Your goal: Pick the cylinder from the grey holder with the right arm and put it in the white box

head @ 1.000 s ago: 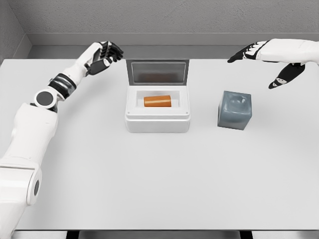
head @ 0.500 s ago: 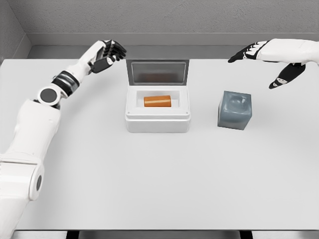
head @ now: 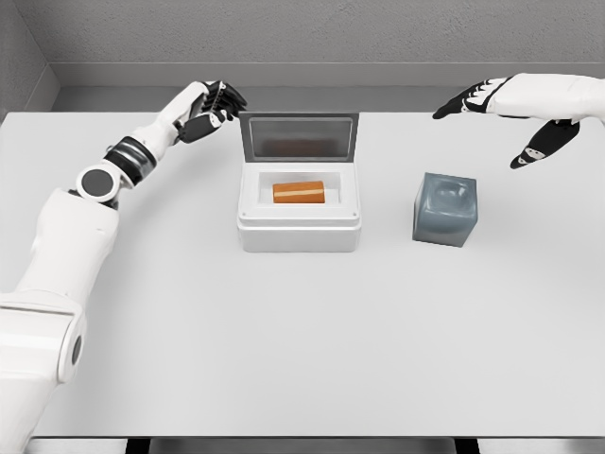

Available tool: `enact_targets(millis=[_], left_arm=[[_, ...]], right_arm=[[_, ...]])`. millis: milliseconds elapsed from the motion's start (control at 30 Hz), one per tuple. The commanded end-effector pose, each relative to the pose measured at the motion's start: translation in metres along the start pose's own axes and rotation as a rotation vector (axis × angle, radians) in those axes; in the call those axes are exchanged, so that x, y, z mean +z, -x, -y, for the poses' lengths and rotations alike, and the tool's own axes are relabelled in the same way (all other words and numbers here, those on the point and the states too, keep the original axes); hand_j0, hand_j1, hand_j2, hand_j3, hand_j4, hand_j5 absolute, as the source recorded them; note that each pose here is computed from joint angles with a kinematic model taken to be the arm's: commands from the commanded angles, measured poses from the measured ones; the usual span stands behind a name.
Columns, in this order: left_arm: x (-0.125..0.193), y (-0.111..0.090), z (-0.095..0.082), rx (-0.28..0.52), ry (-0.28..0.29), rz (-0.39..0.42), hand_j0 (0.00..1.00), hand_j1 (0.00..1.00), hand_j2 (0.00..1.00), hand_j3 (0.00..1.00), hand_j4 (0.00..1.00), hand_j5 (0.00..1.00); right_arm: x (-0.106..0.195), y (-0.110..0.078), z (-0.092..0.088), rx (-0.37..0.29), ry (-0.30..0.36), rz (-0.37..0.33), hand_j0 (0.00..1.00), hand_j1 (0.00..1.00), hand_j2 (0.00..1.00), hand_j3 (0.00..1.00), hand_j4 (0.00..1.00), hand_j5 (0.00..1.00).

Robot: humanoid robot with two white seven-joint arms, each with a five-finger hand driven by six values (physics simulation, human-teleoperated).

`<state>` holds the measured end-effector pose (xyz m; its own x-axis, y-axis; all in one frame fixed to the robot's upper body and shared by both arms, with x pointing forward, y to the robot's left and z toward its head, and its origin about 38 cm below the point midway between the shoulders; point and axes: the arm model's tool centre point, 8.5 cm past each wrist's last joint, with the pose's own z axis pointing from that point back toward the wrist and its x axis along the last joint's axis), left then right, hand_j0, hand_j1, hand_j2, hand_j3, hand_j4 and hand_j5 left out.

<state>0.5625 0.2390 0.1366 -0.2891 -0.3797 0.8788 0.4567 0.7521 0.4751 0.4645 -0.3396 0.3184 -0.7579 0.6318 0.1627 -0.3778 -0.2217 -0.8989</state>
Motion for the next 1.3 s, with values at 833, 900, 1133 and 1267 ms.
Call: enact_targets(millis=[833,900,1133,1267], left_arm=[[0.007,0.0,-0.009,0.003,0.05,0.003,0.42,0.42,0.42,0.42,0.42,0.42],[0.007,0.0,-0.009,0.005,0.05,0.003,0.42,0.42,0.42,0.42,0.42,0.42],[0.009,0.001,-0.012,0.002,0.049,0.0,0.42,0.42,0.42,0.42,0.42,0.42],[0.009,0.0,-0.013,0.002,0.047,0.002,0.42,0.42,0.42,0.42,0.42,0.42]], right_arm=[[0.0,0.0,0.001,-0.005,0.006,0.0,1.0,1.0,1.0,1.0,1.0,1.0],[0.0,0.0,0.001,-0.005,0.006,0.0,1.0,1.0,1.0,1.0,1.0,1.0],[0.0,0.0,0.001,-0.005,0.006,0.0,1.0,1.0,1.0,1.0,1.0,1.0],[0.0,0.0,0.0,-0.006,0.005,0.0,1.0,1.0,1.0,1.0,1.0,1.0]])
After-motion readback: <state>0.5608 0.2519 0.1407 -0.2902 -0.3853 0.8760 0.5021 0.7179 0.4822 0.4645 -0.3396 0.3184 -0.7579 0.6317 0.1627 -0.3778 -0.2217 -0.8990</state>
